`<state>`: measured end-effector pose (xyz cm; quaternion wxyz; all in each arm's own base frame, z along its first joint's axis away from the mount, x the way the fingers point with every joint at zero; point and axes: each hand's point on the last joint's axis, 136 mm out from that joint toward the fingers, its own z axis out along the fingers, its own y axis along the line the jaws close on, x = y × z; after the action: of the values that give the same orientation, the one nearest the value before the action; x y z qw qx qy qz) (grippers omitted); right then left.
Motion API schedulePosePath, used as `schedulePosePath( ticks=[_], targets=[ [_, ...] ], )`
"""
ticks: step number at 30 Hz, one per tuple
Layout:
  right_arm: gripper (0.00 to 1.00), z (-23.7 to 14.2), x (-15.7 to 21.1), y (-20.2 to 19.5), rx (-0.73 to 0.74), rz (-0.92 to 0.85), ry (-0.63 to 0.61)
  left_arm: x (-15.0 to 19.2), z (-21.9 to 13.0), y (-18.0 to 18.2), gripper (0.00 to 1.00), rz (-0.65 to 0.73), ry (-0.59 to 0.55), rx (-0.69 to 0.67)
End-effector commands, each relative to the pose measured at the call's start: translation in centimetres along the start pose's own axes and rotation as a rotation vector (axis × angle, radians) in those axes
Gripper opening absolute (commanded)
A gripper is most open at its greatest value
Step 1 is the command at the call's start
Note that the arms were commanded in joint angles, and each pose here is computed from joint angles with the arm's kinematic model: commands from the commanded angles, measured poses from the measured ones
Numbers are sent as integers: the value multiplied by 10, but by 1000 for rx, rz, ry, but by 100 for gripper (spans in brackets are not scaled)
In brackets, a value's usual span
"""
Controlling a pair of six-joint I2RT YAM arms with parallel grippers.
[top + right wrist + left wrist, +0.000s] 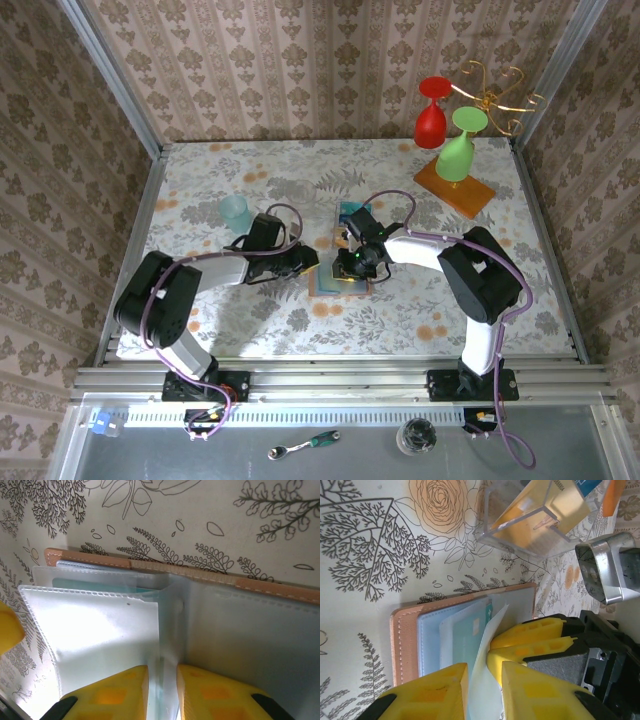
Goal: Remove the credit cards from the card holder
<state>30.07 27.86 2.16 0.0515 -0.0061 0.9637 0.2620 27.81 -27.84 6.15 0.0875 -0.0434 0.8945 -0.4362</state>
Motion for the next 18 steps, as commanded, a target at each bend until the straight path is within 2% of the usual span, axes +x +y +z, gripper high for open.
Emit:
schedulePosePath(
  ticks=[1,10,18],
  targets=[
    [25,-2,4,-7,11,0,7,5,7,1,26,-24,26,24],
    [25,-2,3,-6,7,1,7,5,15,3,26,-34,36,27],
    [25,-2,2,-7,3,3,8,3,16,0,21,-32,34,33]
  ],
)
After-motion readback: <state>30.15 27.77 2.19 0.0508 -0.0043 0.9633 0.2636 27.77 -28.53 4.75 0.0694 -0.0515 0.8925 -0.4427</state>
